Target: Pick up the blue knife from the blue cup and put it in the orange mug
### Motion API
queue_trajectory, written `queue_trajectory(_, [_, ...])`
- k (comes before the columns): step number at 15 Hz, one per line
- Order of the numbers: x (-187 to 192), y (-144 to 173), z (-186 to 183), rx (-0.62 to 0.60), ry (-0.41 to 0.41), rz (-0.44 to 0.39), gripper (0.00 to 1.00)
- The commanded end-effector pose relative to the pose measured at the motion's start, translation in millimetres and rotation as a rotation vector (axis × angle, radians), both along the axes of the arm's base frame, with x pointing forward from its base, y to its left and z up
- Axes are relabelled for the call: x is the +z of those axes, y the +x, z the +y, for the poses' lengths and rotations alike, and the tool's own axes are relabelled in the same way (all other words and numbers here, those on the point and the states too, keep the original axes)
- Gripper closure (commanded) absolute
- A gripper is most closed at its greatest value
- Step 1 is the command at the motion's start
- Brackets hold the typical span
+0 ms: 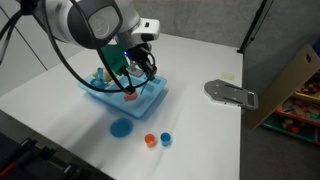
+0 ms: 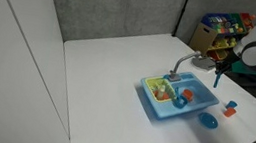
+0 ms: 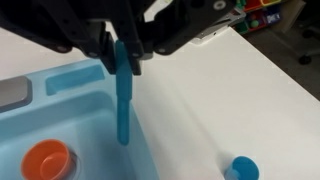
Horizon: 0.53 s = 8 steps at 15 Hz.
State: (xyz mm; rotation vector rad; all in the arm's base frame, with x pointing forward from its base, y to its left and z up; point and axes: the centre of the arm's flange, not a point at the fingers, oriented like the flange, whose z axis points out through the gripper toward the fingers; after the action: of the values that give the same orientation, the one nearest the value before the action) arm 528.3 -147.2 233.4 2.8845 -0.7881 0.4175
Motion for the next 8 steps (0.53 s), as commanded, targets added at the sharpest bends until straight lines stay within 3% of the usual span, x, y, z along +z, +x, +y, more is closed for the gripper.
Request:
queue_trajectory(1, [1.5,11.8,19.7,0.045,-0.003,-0.026,0.94])
queue_trajectory(8, [-5.5,37.6,67.9,0.141,-0.008,-0.108,0.93])
